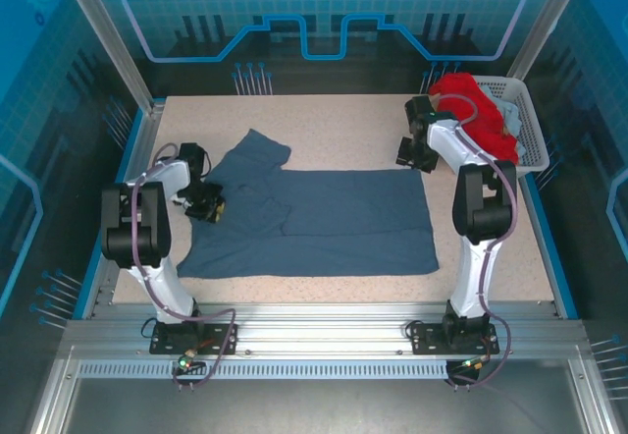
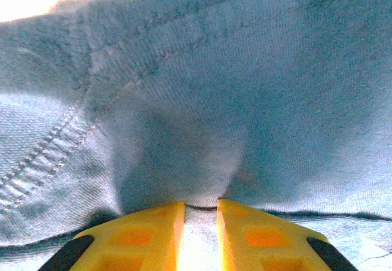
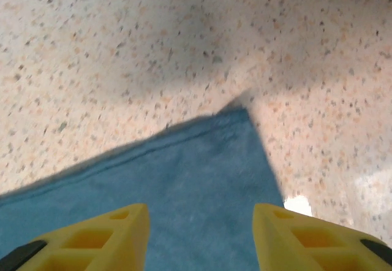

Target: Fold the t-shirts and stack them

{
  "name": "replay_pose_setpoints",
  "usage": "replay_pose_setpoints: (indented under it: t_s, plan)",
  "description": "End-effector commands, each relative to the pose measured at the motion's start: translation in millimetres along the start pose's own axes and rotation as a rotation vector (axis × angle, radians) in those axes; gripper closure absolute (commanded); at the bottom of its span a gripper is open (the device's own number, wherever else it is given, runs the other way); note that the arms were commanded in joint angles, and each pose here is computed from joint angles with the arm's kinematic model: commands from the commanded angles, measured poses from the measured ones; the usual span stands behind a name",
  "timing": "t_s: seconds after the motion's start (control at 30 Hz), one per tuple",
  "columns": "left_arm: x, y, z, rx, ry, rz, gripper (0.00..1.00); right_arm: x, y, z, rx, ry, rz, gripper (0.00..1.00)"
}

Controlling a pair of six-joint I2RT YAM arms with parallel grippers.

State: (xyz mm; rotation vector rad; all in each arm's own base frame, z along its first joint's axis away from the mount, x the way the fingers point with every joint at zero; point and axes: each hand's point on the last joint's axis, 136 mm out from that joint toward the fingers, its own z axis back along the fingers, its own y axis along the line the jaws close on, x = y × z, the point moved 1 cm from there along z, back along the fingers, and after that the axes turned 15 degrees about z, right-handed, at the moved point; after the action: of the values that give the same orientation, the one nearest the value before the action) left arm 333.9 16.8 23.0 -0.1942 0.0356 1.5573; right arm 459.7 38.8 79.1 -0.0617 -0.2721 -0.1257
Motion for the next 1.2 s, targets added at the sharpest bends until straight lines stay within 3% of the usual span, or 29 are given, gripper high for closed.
replay_pose_setpoints:
  t_s: [0.0, 0.23, 0.43, 0.63, 0.83, 1.0, 1.1, 1.17]
  plan:
    - [17, 9, -4, 0.064, -0.041, -0.007, 0.76, -2, -16, -12, -0.064, 0.063, -0.009, 0.51]
    - [12, -28, 38, -0.063, -0.080, -0.058, 0.63, 2, -12, -30, -0.056, 0.108, -0.025, 0.50]
    - [-21, -109, 78, -0.270, -0.063, -0.286, 0.41, 3, -14, -44, -0.043, 0.128, -0.039, 0.55]
    - [-42, -179, 80, -0.382, -0.061, -0.457, 0.37, 6, -23, -56, -0.024, 0.139, -0.068, 0.56]
    - [-40, -215, 64, -0.442, -0.101, -0.564, 0.36, 9, -10, -68, 0.045, 0.156, -0.049, 0.70]
    - [-42, -244, 63, -0.544, -0.172, -0.592, 0.33, 8, -6, -66, 0.074, 0.158, -0.064, 0.89]
    - [-35, -258, 56, -0.531, -0.228, -0.591, 0.32, 7, -8, -59, 0.064, 0.146, -0.075, 0.99]
    - [-28, -266, 51, -0.511, -0.272, -0.592, 0.32, 10, -8, -49, 0.058, 0.123, -0.074, 1.00]
